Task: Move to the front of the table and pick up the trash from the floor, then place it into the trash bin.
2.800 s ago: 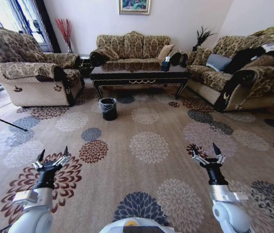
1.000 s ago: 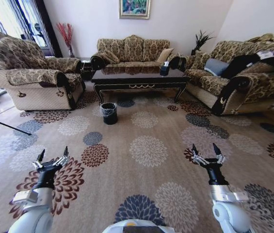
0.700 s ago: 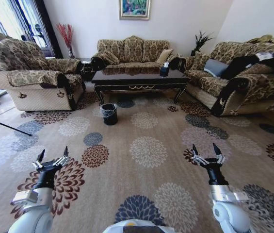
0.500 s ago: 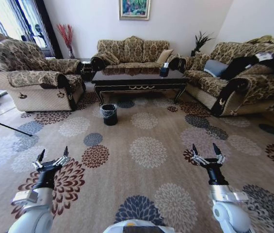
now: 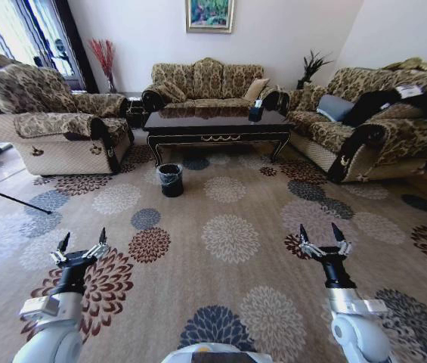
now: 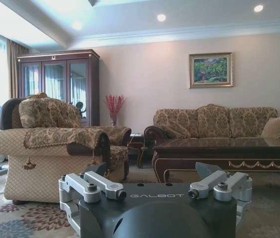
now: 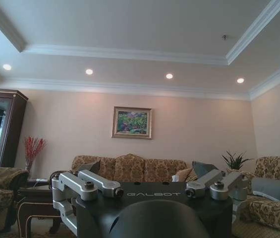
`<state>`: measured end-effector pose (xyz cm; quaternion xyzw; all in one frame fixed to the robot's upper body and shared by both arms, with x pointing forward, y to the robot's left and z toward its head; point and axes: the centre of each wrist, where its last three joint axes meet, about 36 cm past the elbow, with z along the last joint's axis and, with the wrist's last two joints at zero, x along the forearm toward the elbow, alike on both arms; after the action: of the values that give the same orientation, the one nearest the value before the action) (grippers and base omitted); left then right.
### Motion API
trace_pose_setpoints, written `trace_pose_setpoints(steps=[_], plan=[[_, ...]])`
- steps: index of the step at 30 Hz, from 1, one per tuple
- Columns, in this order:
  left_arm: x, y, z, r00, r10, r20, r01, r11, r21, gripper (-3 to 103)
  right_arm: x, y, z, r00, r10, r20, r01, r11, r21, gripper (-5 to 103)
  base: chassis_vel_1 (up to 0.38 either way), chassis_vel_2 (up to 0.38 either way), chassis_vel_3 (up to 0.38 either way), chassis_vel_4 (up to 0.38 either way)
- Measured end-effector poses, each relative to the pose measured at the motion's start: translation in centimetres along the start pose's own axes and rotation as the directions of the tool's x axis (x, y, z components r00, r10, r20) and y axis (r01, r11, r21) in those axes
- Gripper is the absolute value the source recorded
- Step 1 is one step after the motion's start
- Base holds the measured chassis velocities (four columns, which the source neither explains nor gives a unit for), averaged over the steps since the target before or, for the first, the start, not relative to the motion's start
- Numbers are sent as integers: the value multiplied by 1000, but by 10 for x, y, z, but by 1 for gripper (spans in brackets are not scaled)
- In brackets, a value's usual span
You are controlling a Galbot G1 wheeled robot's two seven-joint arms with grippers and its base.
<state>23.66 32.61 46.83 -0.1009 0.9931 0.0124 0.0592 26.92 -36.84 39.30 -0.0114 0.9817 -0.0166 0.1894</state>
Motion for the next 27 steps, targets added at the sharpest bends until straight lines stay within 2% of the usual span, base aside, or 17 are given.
trace_pose_setpoints(steps=[27], plan=[[0,0,0,1000,0,0,0,1000,0,100,0,0,0,1000,0,0,0,1000,0,100,0,0,0,0]])
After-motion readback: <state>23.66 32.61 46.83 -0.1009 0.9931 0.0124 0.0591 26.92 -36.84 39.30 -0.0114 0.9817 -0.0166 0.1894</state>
